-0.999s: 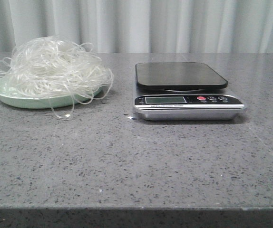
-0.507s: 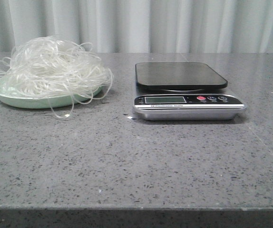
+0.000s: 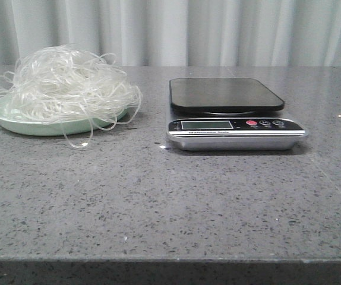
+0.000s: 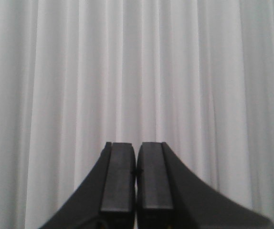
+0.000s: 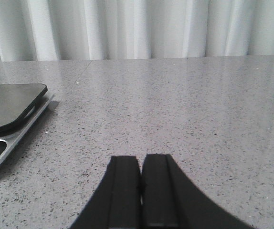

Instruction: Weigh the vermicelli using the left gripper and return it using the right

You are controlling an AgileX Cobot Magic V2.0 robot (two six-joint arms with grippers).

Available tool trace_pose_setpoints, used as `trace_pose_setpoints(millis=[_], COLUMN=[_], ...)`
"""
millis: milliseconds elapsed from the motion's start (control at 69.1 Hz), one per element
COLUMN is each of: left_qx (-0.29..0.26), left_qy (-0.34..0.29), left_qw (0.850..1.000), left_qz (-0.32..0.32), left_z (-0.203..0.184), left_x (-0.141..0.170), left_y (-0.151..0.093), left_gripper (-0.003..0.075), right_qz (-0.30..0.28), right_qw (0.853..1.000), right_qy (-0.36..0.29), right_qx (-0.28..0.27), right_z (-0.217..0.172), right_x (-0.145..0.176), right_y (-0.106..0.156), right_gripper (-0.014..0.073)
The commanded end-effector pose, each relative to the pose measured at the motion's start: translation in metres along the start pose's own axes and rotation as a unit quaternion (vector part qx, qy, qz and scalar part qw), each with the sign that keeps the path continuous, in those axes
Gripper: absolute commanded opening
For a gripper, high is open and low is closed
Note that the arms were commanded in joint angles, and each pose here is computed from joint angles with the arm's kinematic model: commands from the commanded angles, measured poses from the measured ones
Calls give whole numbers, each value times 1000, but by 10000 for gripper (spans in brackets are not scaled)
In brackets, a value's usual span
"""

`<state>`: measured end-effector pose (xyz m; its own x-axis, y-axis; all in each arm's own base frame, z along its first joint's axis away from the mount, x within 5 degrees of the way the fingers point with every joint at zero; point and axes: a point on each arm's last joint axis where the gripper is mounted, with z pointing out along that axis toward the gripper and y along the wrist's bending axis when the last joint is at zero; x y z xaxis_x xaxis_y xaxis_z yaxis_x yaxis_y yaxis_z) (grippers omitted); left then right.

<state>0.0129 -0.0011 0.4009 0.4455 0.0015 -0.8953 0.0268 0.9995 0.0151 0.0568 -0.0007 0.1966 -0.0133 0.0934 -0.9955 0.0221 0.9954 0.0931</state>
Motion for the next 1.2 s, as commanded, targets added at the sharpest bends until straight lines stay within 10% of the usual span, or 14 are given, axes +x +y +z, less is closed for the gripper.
trace_pose_setpoints(millis=[0,130,318,724,1187], left_qx=[4,11,40,171,238], left_qy=[6,56,184,420,561], left_qw=[1000,998,981,890,793], left_qz=[-11,-11,-34,-43,0], left_z=[23,47,90,153,238], left_x=[-36,-56,-31,47,116], left_y=[0,-1,-6,-49,-88], left_gripper=[138,160,388,671,685], right_qz=[0,0,0,0,0], right_qw=[998,998,998,998,998], right_qy=[-59,-59,-58,-58,-58], right_qx=[6,6,6,6,6], right_z=[-2,-2,-2,-2,-2], right_x=[-12,-12,-12,-12,-12], right_y=[-1,-1,-1,-1,-1], right_gripper=[151,151,151,151,151])
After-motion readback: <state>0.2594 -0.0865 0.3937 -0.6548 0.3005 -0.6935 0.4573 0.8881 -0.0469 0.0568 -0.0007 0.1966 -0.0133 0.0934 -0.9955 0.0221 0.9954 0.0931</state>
